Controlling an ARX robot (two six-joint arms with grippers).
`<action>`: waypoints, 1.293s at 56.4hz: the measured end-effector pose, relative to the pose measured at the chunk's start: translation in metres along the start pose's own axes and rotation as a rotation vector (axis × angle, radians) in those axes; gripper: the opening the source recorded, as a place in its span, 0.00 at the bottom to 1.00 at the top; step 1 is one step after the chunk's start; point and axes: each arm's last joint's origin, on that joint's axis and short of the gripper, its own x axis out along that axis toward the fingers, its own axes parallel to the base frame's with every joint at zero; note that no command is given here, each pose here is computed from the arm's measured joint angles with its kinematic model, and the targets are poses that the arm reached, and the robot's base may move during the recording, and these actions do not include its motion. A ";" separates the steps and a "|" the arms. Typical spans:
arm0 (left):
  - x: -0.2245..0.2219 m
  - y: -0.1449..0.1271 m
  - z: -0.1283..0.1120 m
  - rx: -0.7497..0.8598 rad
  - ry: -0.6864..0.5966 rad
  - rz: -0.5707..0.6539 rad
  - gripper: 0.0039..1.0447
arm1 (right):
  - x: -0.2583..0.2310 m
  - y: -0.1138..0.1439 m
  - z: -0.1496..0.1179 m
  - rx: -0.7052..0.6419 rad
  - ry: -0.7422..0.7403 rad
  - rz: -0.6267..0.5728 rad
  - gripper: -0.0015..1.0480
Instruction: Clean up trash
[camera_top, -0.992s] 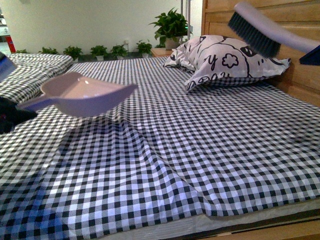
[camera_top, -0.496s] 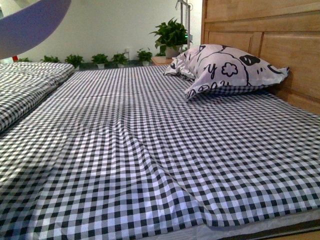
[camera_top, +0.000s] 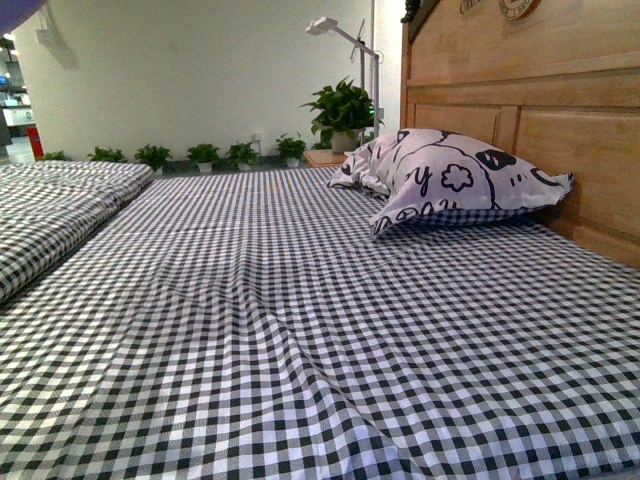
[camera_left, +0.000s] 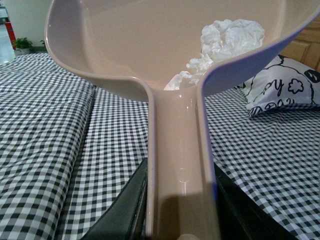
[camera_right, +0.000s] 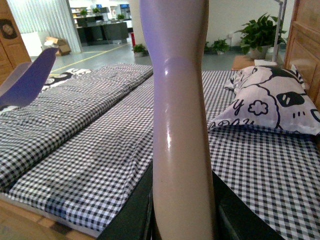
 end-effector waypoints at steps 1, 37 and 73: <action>-0.003 -0.001 -0.001 0.000 0.001 0.005 0.27 | -0.001 0.000 0.000 0.003 -0.003 -0.002 0.19; -0.034 -0.008 -0.016 -0.022 0.005 0.044 0.27 | 0.033 0.058 -0.026 0.533 0.049 -0.234 0.19; -0.060 -0.007 -0.028 -0.071 0.023 0.033 0.27 | 0.018 0.099 -0.031 0.557 0.094 -0.127 0.19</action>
